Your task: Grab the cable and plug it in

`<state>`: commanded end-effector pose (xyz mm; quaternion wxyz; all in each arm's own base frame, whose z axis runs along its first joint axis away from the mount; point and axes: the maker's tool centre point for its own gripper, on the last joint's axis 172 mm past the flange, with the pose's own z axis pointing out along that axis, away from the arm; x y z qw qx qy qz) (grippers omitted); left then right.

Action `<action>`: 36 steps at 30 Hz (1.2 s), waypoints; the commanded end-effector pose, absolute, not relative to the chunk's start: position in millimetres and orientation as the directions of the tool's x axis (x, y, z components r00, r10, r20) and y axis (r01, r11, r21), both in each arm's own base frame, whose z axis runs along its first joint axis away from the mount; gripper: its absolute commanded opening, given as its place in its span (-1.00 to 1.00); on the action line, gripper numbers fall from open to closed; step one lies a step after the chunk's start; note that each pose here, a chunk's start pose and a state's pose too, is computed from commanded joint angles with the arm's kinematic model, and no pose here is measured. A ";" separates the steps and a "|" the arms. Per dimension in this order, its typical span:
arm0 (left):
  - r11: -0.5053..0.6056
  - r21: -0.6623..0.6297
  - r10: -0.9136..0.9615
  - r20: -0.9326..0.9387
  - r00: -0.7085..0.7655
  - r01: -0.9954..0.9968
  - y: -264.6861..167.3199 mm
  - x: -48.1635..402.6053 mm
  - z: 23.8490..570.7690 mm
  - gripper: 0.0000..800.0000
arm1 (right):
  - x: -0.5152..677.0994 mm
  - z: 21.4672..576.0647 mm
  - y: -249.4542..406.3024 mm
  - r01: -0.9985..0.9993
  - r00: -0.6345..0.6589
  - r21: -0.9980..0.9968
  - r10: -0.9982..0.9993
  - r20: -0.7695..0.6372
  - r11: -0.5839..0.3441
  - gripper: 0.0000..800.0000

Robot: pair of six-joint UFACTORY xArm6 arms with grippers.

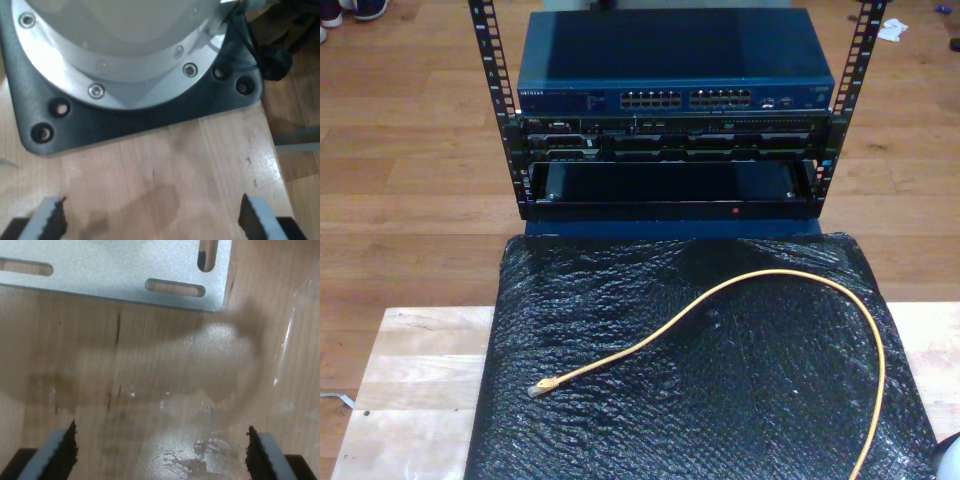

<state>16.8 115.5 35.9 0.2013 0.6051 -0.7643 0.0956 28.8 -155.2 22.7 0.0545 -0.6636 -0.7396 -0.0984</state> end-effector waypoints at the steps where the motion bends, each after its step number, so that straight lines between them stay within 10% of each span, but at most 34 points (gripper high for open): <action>1: 0.249 0.097 -0.887 0.423 -0.187 -0.963 115.5 16.8 35.9 1.00 | 28.8 22.7 -155.2 0.992 -0.113 0.073 0.971 0.211 0.100 1.00; 36: 0.269 0.124 -0.866 0.465 -0.184 -0.955 117.1 9.6 52.9 1.00 | 34.1 65.9 -169.7 0.991 -0.121 0.087 0.964 0.236 0.103 1.00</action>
